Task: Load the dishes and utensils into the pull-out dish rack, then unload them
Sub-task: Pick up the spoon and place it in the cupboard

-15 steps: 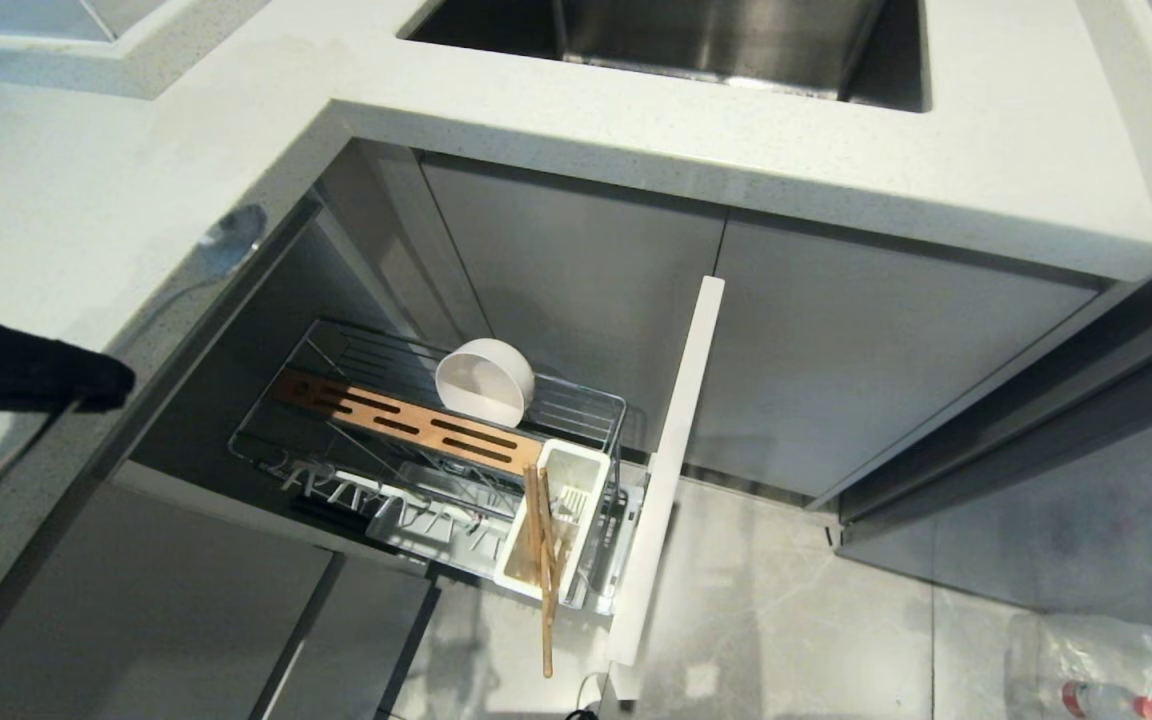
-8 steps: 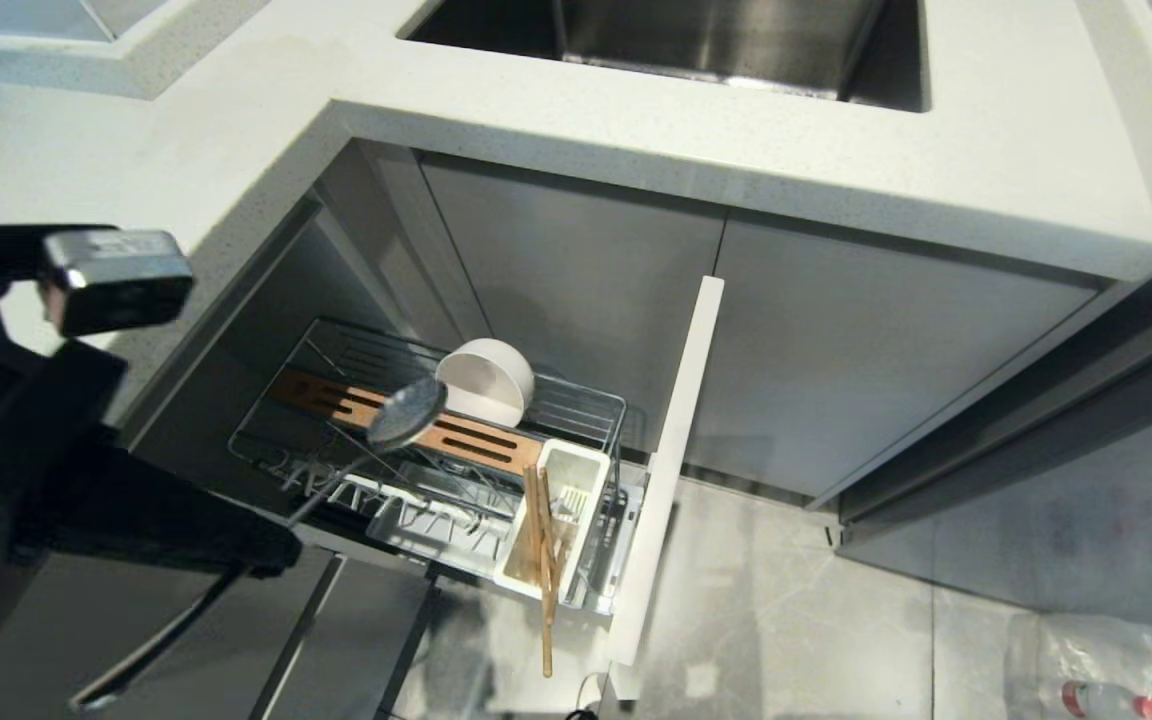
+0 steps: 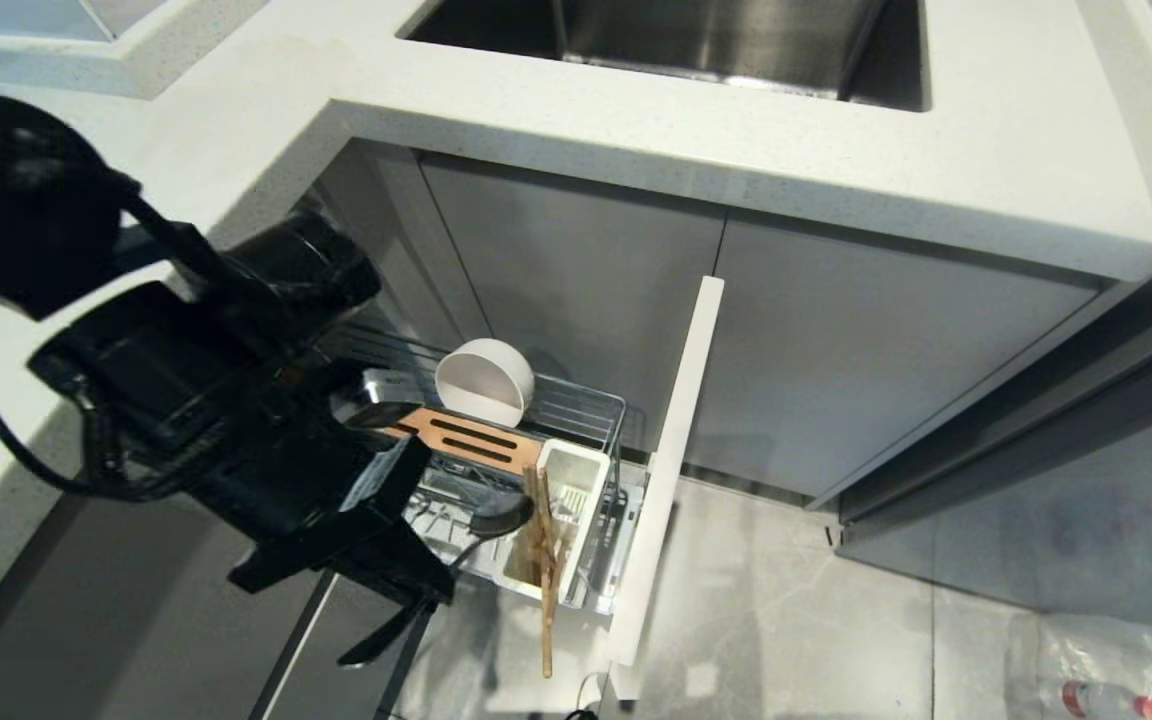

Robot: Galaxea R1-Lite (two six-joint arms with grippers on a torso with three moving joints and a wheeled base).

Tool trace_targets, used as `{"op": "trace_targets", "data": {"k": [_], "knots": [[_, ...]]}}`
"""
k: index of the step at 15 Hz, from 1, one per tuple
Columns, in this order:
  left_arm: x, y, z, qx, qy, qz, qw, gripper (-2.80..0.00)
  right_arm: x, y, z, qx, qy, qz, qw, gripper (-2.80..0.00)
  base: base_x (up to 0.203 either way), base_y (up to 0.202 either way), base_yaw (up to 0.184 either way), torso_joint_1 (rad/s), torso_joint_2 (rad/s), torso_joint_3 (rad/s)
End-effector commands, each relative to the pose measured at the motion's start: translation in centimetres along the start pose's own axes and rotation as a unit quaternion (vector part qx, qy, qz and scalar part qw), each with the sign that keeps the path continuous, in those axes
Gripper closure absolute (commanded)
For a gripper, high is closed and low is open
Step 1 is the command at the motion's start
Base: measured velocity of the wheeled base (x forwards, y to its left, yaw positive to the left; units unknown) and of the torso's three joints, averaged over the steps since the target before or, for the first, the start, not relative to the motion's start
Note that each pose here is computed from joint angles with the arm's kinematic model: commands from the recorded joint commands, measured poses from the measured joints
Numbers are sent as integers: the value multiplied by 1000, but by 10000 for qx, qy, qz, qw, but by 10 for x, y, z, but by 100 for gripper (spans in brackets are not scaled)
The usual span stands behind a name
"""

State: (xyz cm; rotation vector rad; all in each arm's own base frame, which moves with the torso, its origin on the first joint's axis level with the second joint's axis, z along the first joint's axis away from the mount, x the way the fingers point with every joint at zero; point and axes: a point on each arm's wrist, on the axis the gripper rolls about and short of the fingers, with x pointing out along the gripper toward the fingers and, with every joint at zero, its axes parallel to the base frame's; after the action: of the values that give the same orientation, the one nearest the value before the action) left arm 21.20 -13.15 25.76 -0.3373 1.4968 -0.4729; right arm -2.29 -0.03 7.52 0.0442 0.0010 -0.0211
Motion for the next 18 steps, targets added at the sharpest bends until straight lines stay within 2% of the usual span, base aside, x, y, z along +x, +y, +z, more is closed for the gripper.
{"op": "trace_targets", "data": {"k": [1, 4, 6, 9, 10, 11, 12, 18], "knots": [[32, 6, 25, -293, 454, 235, 9983, 0, 0, 0, 0, 1, 8, -2, 10000, 0, 0, 0, 0, 0, 0, 0], [59, 17, 59, -606, 635, 367, 9955, 0, 0, 0, 0, 1, 16, -2, 10000, 0, 0, 0, 0, 0, 0, 0], [65, 16, 71, -631, 599, 355, 9956, 0, 0, 0, 0, 1, 13, -1, 10000, 0, 0, 0, 0, 0, 0, 0], [67, 16, 73, -654, 614, 350, 9954, 0, 0, 0, 0, 1, 11, 2, 10000, 0, 0, 0, 0, 0, 0, 0], [67, 16, 73, -701, 634, 351, 9949, 0, 0, 0, 0, 1, 11, -3, 10000, 0, 0, 0, 0, 0, 0, 0], [67, 16, 73, -909, 637, 333, 9933, 0, 0, 0, 0, 1, 9, -2, 10000, 0, 0, 0, 0, 0, 0, 0], [68, 16, 73, -983, 640, 321, 9926, 0, 0, 0, 0, 1, 15, -2, 10000, 0, 0, 0, 0, 0, 0, 0], [86, 20, 85, -1144, 855, 191, 9896, 0, 0, 0, 0, 1, 8, 4, 10000, 0, 0, 0, 0, 0, 0, 0]]}}
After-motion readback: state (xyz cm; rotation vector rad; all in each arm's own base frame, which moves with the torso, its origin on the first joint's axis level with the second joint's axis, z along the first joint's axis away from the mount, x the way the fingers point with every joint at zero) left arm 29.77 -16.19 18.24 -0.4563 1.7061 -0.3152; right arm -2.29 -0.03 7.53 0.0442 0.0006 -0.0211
